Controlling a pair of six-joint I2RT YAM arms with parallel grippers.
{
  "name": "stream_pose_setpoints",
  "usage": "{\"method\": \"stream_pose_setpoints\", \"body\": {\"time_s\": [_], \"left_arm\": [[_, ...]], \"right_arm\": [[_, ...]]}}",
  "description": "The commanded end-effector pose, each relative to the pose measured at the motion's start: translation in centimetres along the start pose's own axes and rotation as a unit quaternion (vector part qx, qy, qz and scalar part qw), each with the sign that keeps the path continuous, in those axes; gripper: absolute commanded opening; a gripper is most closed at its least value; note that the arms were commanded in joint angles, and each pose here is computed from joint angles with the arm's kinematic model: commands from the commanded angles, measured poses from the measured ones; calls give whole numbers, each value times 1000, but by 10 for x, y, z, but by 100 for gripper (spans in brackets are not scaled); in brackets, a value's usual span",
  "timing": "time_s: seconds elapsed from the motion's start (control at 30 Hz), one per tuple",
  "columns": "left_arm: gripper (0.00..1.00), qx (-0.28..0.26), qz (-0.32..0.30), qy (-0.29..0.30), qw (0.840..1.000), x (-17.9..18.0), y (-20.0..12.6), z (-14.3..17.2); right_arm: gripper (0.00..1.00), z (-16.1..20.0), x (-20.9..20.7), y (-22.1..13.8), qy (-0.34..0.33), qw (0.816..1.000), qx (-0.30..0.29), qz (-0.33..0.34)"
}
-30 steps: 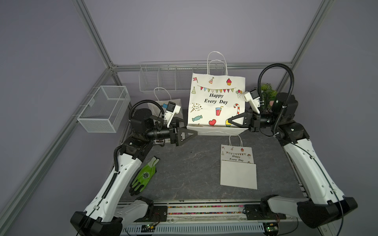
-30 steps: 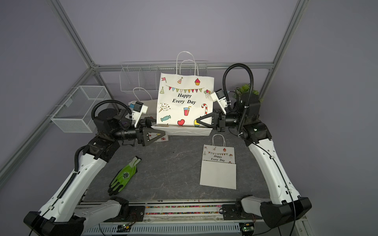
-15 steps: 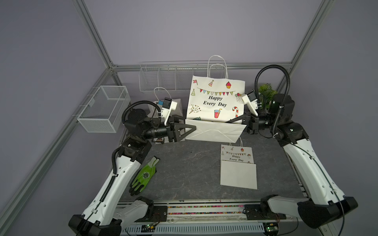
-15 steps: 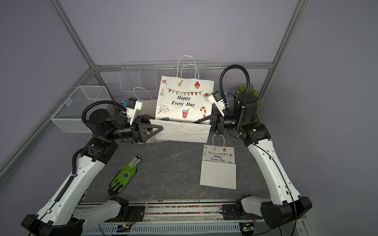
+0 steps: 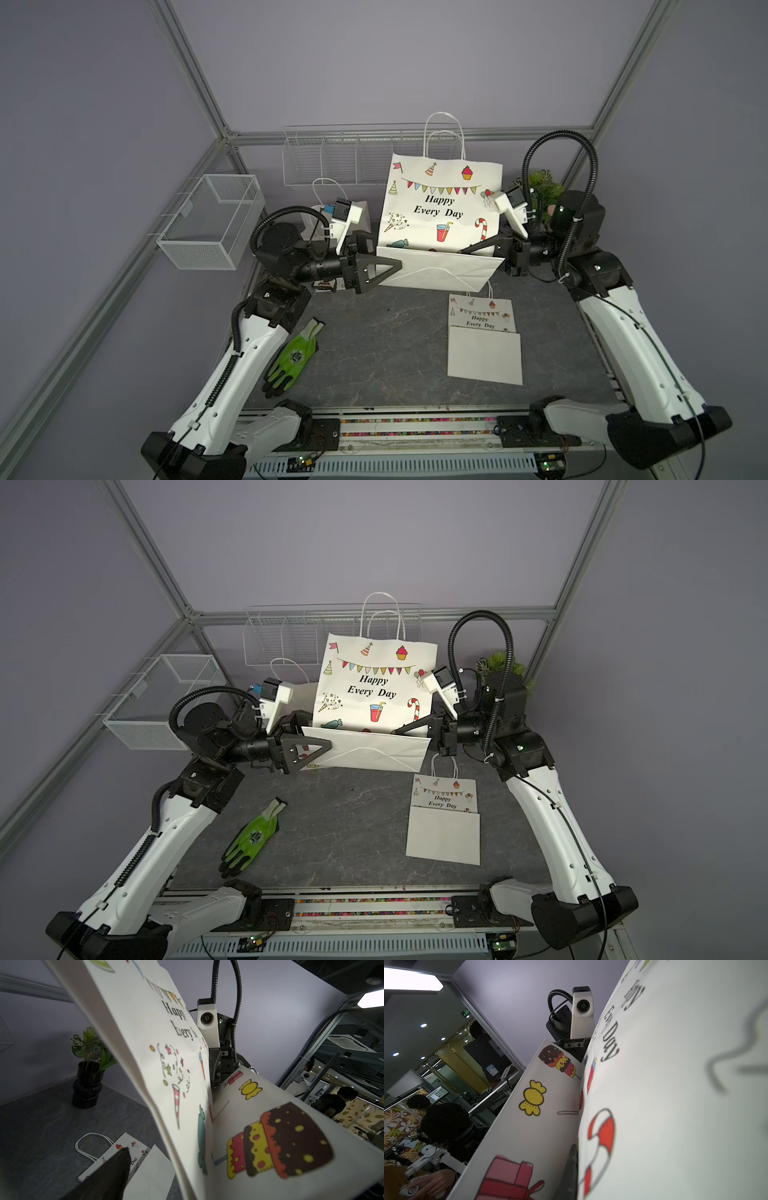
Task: Put away the paper bag
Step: Press the paper bag.
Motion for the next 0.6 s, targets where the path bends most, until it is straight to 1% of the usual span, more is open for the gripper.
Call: {"method": "stream_pose_setpoints", "body": {"time_s": [0.0, 0.1, 0.3, 0.43, 0.57], "left_arm": [[100, 1, 15, -6, 1000, 0, 4, 2], [100, 2, 15, 0, 1000, -4, 2, 1], [100, -3, 1, 48, 999, -33, -11, -14], [100, -31, -31, 75, 996, -50, -31, -34], [100, -57, -71, 76, 993, -51, -45, -53]], "right_arm": [[7, -5, 30, -1, -48, 998, 7, -32], [7, -5, 31, -2, -53, 998, 6, -27], [7, 6, 26, -4, -47, 999, 10, -15], [7, 13, 34, -5, -57, 998, 18, -34], [7, 18, 40, -6, -65, 996, 23, -48]]}}
Point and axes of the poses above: each gripper's point midway between its finger pads, its own y axis out along the fingers, its own x axis along the line the jaws close on, z = x × y, the point moved 3 cm from there along -y, back along the fingers, and after that the axes turned 8 degrees about y, right-handed, at the moved point
